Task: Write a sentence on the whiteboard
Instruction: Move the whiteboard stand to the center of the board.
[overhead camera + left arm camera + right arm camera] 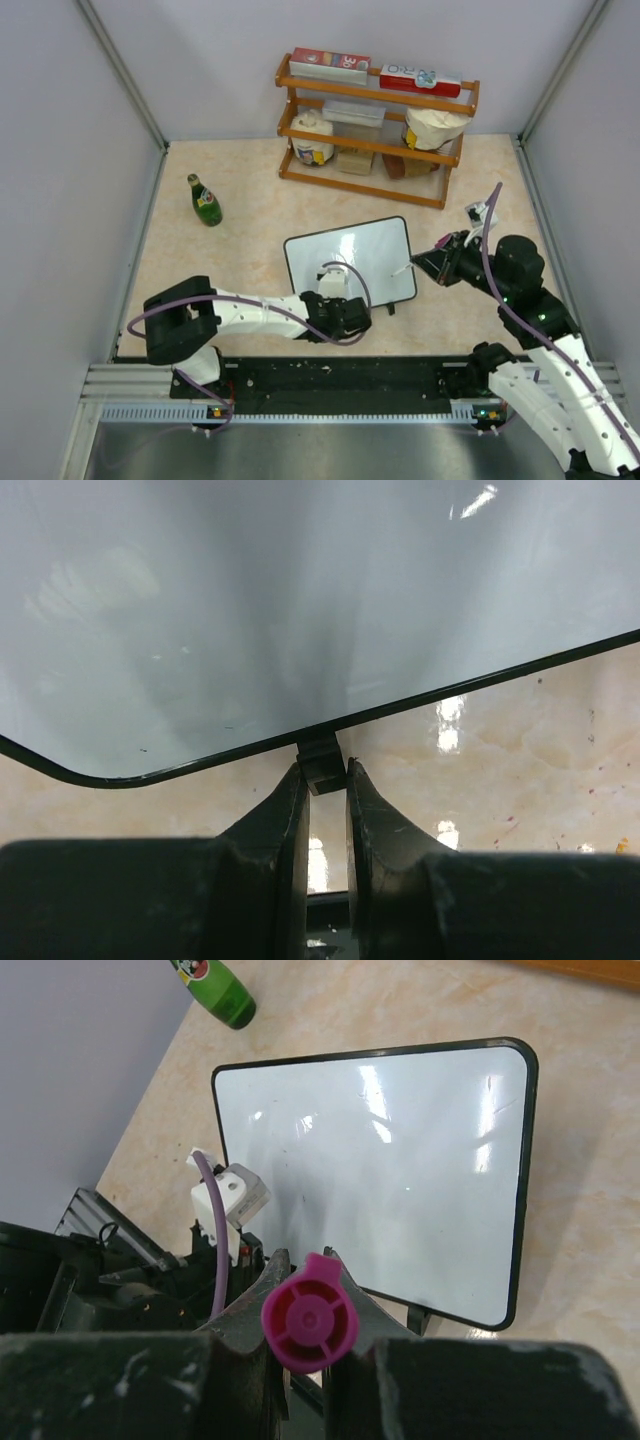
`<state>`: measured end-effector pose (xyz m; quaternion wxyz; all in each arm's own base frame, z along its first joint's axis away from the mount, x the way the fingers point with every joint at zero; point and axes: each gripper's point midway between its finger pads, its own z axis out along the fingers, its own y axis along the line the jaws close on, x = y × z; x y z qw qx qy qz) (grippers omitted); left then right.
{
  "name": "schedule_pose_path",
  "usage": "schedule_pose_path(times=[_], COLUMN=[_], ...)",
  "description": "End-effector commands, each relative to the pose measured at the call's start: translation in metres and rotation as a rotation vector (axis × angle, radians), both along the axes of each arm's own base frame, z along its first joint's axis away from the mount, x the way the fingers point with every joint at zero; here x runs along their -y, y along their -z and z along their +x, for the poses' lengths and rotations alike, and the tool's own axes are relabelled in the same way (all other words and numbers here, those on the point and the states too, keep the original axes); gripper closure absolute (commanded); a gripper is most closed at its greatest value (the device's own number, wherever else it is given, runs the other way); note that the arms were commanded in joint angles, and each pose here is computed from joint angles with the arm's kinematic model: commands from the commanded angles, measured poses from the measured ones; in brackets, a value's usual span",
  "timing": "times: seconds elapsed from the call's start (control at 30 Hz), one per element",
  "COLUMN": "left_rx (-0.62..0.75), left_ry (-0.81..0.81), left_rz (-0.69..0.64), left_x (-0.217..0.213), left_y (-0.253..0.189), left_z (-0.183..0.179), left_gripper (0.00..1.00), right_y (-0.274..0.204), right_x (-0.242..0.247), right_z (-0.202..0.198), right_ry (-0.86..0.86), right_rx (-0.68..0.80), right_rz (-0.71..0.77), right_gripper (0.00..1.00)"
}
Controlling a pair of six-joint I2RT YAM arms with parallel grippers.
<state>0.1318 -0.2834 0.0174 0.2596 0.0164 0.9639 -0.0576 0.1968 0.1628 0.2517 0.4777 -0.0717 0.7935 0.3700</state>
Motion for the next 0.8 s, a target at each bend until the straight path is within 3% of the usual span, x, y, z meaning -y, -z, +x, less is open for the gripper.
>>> schedule_pose_path(times=[0.0, 0.3, 0.43, 0.47, 0.53, 0.77], left_rx=[-0.113, -0.152, -0.144, -0.143, -0.144, -0.128], left_ry=[0.037, 0.092, 0.122, 0.133, 0.151, 0.216], left_rz=[0.019, 0.019, -0.013, -0.025, -0.03, -0.06], left_x=[0.011, 0.035, 0.043, 0.047, 0.051, 0.066], left_y=[0.005, 0.001, 0.001, 0.0, -0.001, -0.003], left_z=[-0.038, -0.06, -0.06, -0.06, -0.061, -0.06], left_gripper=[1.0, 0.97, 0.81, 0.62, 0.5, 0.45], right_y=[0.004, 0.005, 0.01, 0.011, 0.011, 0.011], right_x=[0.008, 0.017, 0.018, 0.018, 0.018, 0.02], right_z=[-0.003, -0.008, -0.009, -0.009, -0.009, -0.007], right_ry=[0.037, 0.067, 0.071, 0.071, 0.071, 0.083], right_rx=[-0.004, 0.006, -0.003, -0.006, -0.006, -0.002], right_rz=[-0.012, -0.024, -0.032, -0.034, -0.034, -0.045], right_gripper=[1.0, 1.0, 1.0, 1.0, 1.0, 1.0])
